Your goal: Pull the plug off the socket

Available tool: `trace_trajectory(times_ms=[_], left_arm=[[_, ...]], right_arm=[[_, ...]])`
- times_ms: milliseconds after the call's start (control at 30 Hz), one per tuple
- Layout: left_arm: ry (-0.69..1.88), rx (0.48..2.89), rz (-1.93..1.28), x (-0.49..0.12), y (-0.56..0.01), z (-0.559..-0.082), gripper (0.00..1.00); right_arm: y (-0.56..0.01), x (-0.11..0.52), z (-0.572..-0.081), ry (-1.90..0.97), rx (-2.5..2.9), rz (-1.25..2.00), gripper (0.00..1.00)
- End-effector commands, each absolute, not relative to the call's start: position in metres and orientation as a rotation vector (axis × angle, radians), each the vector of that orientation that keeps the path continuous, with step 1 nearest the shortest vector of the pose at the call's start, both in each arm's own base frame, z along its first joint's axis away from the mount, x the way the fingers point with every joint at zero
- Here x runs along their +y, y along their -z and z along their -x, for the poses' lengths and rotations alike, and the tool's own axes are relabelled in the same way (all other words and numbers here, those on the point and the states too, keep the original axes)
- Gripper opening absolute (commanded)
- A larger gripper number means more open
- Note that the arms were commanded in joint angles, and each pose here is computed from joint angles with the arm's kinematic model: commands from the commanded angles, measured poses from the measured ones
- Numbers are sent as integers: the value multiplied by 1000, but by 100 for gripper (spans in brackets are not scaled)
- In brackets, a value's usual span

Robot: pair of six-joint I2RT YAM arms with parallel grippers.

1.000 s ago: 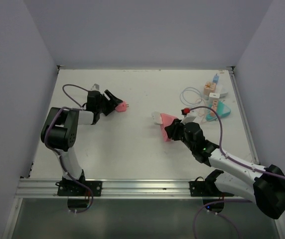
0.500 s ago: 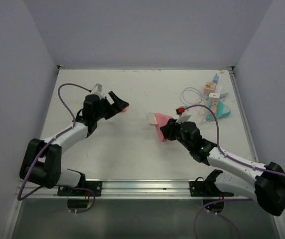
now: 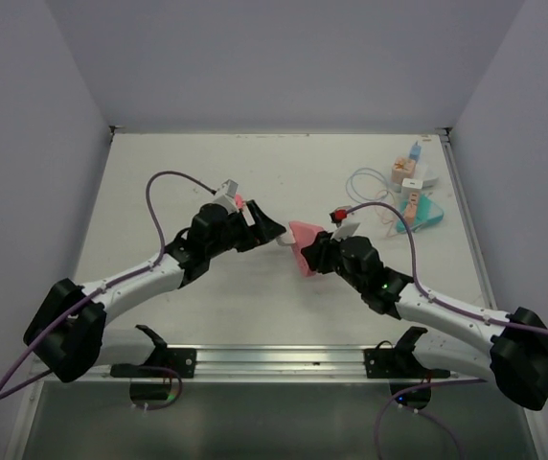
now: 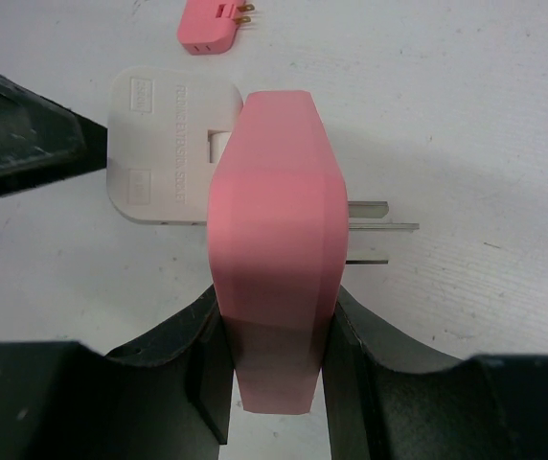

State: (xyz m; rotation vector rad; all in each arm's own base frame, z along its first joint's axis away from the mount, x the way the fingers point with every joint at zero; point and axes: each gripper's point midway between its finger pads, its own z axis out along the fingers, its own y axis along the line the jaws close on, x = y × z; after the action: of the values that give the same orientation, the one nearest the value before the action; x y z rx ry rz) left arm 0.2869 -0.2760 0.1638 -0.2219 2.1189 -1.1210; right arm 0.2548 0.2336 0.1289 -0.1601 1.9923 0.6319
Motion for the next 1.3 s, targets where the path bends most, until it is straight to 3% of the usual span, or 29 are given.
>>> trace_trajectory(times_ms=[0,300,433,633,1267], left_arm=[[1119,2118,239,-294,-164,-288,85],[1080,2120,261,-309,-161,-294,59],[1062,2117,298,-305,-157,-295,32],[1055,2131,339,-298,-148,-288,0],[993,2072,403,-249,-173,-261,0]], right_arm=[[-168,246,-266,-678,1883,136,0],[-166,253,-264,-682,1883,155,0],[-162,253,-264,-672,1885,155,0],[-149,238,-269,-587,1903,97,0],[-109,182,-280,-259,1981,-145,0]])
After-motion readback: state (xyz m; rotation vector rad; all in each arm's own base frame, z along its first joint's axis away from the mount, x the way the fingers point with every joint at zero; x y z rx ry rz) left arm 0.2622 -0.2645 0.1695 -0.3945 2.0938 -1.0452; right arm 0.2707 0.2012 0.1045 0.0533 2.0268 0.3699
